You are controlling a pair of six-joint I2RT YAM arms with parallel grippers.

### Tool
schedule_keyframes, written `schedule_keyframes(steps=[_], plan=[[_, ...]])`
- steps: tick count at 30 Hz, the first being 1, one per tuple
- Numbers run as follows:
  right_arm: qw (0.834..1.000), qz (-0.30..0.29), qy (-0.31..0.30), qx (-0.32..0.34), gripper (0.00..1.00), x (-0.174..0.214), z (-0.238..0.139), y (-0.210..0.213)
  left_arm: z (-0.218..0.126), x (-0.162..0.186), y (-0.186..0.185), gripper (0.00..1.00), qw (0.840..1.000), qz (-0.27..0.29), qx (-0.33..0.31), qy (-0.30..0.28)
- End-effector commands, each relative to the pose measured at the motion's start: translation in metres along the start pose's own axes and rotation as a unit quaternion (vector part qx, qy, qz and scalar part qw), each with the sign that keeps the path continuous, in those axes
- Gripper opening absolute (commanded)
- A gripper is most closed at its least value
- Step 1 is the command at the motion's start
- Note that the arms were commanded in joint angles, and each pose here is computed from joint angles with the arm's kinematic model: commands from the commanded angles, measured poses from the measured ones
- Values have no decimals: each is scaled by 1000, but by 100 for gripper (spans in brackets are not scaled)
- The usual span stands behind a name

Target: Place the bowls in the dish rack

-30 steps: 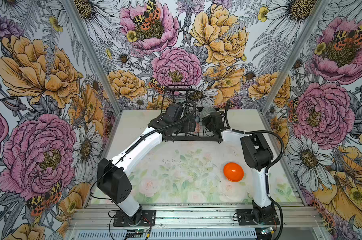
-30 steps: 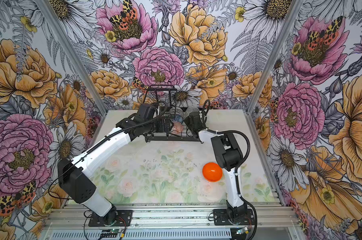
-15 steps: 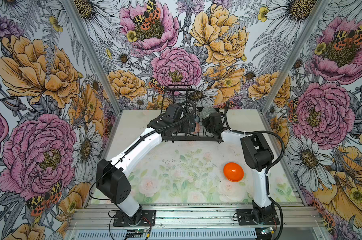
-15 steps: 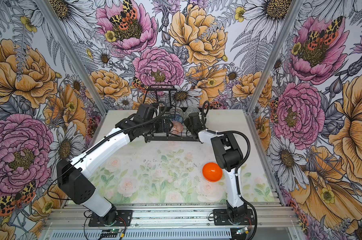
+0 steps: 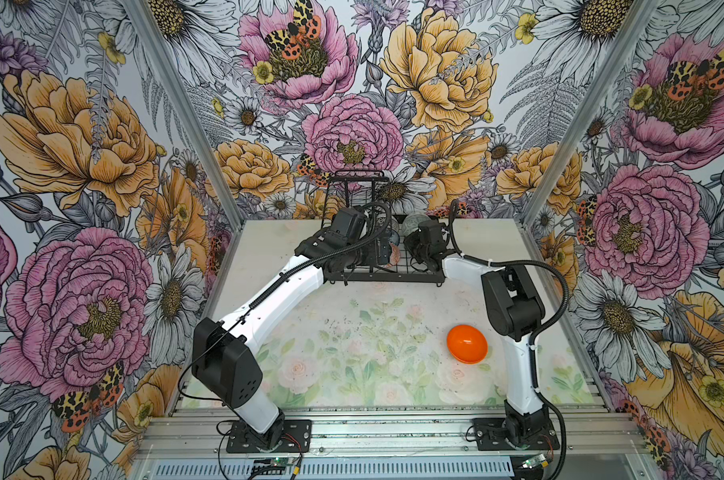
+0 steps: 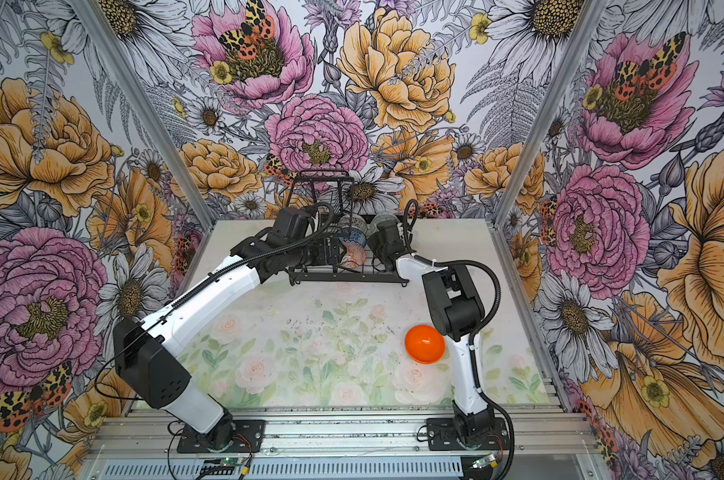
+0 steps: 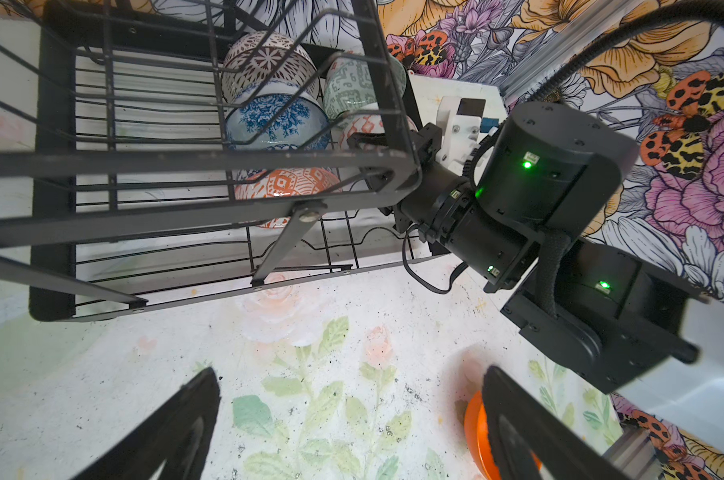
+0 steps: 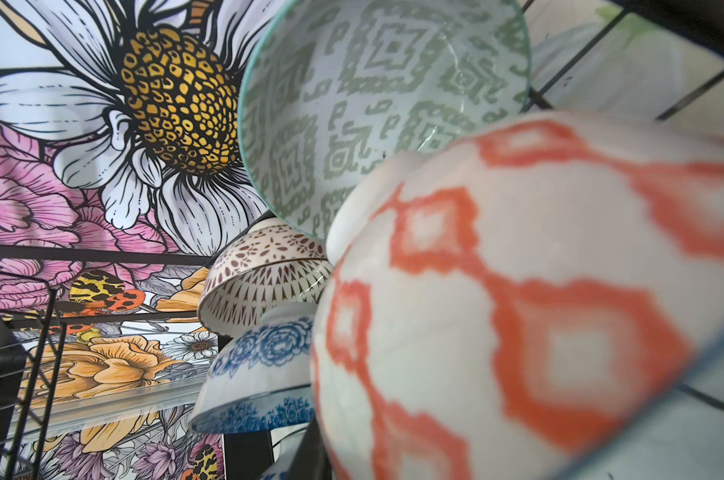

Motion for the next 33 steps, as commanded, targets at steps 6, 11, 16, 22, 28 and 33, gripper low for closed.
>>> schedule_keyframes(steps=[6,11,16,22,28,33], plan=[[997,36,8,73,20,-2,15,-40,-9,-5,-8,99,1000,-7,24,-13],[996,41,7,77,24,-4,19,-43,-8,-5,-7,99,1000,-7,22,-13],[995,52,0,84,26,-6,19,-45,-7,-6,-8,99,1000,-6,23,-12],[994,63,-4,86,28,-10,22,-48,-6,-7,-9,99,1000,-6,23,-12],[995,65,-10,77,32,-19,24,-44,-5,-8,-9,99,1000,-7,23,-12],[995,63,-16,71,36,-27,25,-40,-4,-9,-10,99,1000,-7,23,-14]])
Point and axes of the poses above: each gripper's point midway between its finger pads, its own z axis out along the fingers, its own y axis along the line the jaws close on, x = y × z, the point moved 6 cm from there along -z, back along the fingers, and after that the axes turned 14 degrees about -z, right-handed, at the moved point
